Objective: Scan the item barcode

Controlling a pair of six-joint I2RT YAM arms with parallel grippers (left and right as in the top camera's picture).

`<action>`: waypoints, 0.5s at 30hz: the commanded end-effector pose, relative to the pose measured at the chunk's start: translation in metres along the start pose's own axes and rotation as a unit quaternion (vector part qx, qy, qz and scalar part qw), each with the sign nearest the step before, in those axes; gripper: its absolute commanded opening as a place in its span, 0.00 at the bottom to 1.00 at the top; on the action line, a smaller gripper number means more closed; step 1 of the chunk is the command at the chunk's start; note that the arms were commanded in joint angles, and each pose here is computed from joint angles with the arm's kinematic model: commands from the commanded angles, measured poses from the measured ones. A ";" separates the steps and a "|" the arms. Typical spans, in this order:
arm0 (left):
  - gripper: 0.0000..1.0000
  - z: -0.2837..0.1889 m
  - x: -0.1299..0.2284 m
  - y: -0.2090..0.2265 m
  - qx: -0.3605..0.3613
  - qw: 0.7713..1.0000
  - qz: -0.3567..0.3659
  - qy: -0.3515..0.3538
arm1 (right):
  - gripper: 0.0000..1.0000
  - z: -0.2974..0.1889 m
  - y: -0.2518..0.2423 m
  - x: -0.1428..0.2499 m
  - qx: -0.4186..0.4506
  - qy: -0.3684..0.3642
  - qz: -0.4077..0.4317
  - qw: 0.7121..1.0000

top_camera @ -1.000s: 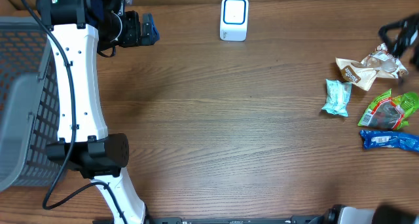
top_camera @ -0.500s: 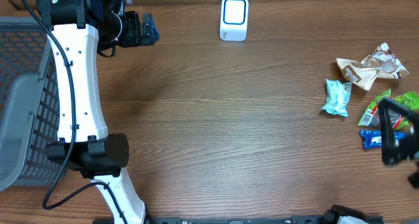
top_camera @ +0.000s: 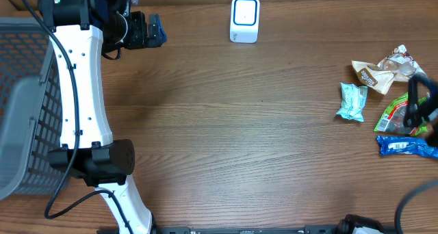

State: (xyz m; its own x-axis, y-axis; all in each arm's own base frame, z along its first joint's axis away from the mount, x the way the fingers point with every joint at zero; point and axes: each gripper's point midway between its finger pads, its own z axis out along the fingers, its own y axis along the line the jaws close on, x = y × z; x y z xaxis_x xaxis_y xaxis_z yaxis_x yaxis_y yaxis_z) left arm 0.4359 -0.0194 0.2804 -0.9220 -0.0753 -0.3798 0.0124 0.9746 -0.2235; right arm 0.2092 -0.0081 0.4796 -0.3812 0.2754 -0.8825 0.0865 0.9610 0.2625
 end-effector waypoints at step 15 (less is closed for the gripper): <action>1.00 -0.001 0.000 -0.003 0.001 1.000 -0.004 -0.001 | 1.00 0.100 -0.031 0.104 -0.030 -0.184 -0.057 0.981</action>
State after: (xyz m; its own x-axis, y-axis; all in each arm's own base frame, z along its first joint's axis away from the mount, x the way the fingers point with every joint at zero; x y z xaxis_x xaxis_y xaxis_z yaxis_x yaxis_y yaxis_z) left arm 0.4358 -0.0194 0.2804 -0.9222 -0.0753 -0.3794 0.0125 0.9745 -0.2239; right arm 0.2585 -0.0082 0.3789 -0.0288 0.1731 -0.9845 0.0056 0.9849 0.1730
